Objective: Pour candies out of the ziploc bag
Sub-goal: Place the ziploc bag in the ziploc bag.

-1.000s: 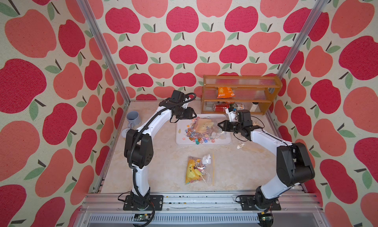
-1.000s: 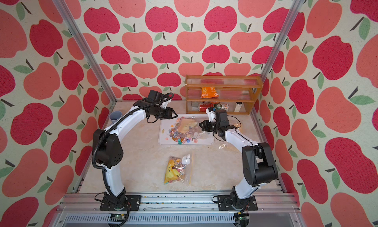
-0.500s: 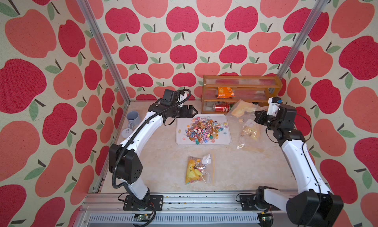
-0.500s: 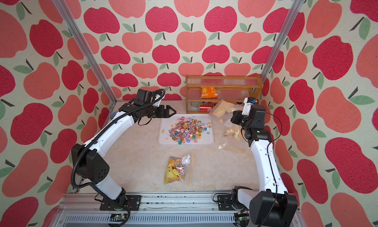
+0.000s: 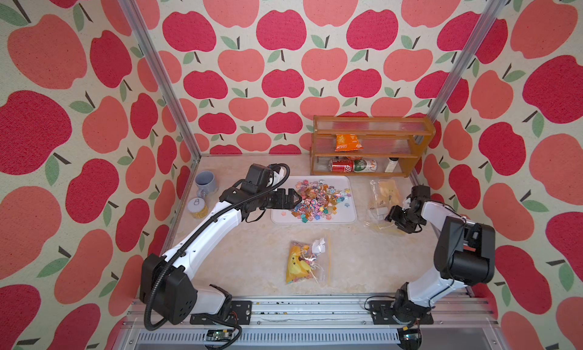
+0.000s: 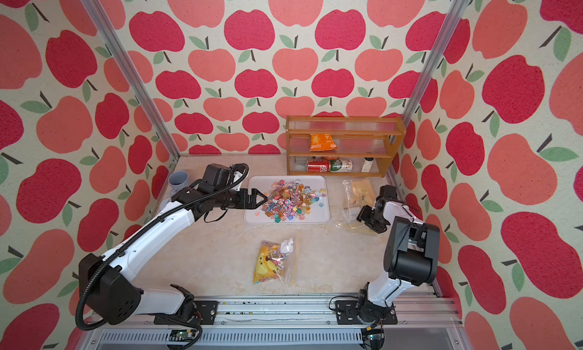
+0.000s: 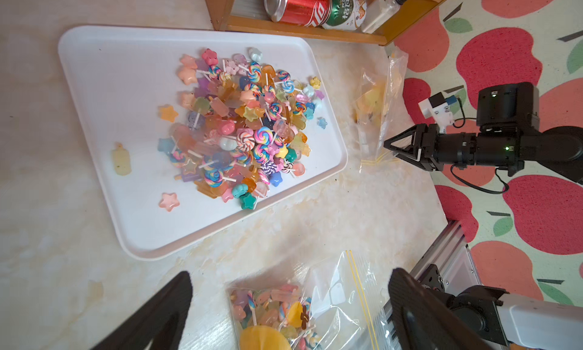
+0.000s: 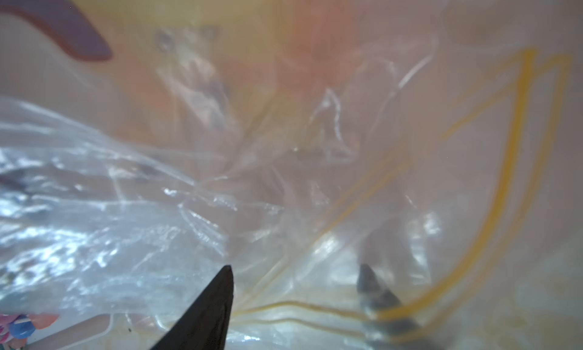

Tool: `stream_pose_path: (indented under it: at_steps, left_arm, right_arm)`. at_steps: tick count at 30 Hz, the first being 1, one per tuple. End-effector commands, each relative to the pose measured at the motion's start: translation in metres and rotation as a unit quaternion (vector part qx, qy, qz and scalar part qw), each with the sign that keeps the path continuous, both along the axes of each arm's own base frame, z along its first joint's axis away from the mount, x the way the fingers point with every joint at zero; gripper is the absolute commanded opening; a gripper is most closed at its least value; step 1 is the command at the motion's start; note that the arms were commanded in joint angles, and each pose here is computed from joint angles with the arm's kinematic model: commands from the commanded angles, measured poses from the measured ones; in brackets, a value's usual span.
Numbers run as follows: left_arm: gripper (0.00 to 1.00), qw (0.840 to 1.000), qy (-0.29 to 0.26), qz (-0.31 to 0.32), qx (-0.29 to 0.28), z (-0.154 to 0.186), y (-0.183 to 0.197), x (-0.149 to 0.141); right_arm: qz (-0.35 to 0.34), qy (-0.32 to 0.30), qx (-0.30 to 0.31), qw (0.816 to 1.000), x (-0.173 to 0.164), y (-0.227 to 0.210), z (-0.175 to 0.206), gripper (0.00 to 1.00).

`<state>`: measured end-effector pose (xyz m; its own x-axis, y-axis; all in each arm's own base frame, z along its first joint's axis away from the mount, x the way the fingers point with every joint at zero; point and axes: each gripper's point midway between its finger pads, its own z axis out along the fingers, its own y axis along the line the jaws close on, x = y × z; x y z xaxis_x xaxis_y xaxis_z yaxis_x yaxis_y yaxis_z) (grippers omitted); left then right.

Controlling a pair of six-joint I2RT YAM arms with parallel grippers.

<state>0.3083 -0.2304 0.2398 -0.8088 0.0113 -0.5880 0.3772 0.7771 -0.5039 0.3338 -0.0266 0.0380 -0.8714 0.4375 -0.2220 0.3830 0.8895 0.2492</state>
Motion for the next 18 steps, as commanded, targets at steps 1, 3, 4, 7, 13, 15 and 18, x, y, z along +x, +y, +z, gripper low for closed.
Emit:
stream_pose_path:
  at_steps: [1, 3, 4, 7, 13, 15, 18]
  left_arm:
    - [0.96, 0.999, -0.033, 0.021, -0.013, 0.018, 0.010, -0.006]
    - [0.97, 0.999, -0.041, 0.023, -0.016, 0.022, 0.014, -0.013]
    - [0.97, 0.999, -0.045, 0.025, -0.016, 0.024, 0.017, -0.015]
    - [0.98, 0.998, -0.054, 0.028, -0.020, 0.029, 0.021, -0.021]
    - [0.99, 0.998, -0.028, 0.052, -0.018, 0.009, 0.030, -0.027]
    - [1.00, 0.997, 0.004, 0.073, -0.023, -0.009, 0.038, -0.027]
    - [0.98, 0.994, 0.048, 0.082, -0.049, -0.033, 0.041, -0.033]
  right_arm:
    - [0.002, -0.018, -0.050, 0.999, 0.002, -0.008, 0.037, 0.75]
    - [0.001, -0.022, -0.068, 0.997, -0.001, -0.011, 0.052, 0.78]
    - [0.004, -0.027, -0.074, 0.997, -0.002, -0.011, 0.061, 0.99]
    - [0.015, -0.044, -0.091, 0.995, -0.007, -0.008, 0.088, 0.99]
    - [0.047, -0.072, -0.098, 0.991, -0.029, 0.012, 0.133, 0.99]
    - [0.063, -0.083, -0.111, 0.988, -0.040, 0.020, 0.141, 0.99]
    - [0.085, -0.082, -0.115, 0.986, -0.067, 0.035, 0.151, 0.97]
